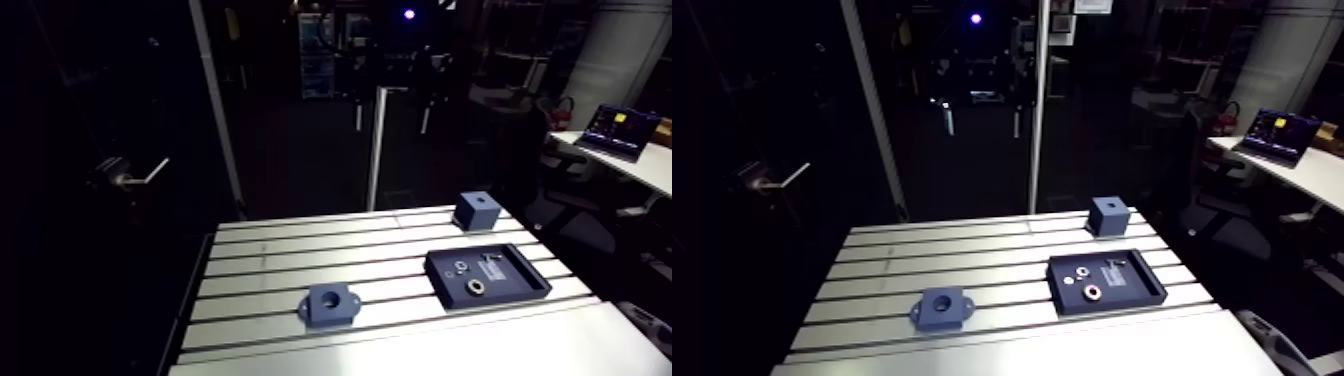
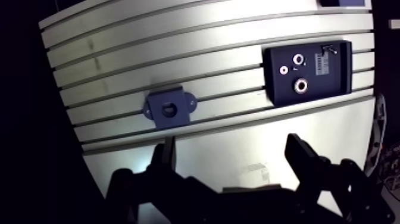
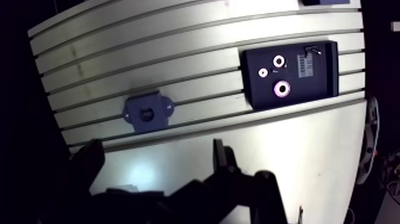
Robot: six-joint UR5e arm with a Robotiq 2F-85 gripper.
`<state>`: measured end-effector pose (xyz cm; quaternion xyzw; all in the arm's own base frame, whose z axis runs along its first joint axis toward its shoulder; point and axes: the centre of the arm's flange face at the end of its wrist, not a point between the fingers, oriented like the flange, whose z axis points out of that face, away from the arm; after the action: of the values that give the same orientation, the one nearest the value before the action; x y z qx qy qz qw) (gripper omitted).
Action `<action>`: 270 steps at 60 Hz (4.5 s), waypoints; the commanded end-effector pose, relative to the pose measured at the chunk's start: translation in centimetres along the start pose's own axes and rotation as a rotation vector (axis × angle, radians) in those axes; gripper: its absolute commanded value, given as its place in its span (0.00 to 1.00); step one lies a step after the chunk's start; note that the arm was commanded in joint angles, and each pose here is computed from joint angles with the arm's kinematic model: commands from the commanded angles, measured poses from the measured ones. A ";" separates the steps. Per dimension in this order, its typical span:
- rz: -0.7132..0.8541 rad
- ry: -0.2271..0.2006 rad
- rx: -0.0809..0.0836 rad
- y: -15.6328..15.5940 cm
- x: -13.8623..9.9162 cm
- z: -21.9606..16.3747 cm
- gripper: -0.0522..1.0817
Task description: Pick up the bearing and press it into the housing until flush.
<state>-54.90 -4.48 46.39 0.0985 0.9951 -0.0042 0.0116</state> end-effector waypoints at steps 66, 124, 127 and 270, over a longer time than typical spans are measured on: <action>-0.171 0.013 -0.030 11.9 3.7 1.9 0.05; -0.241 -0.010 -0.039 18.5 3.0 13.2 0.05; -0.239 -0.015 -0.037 18.3 2.8 13.7 0.05; -0.189 -0.081 -0.034 20.5 -0.9 27.9 0.35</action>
<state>-49.55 15.23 18.69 0.0053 0.9982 -0.0003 0.0595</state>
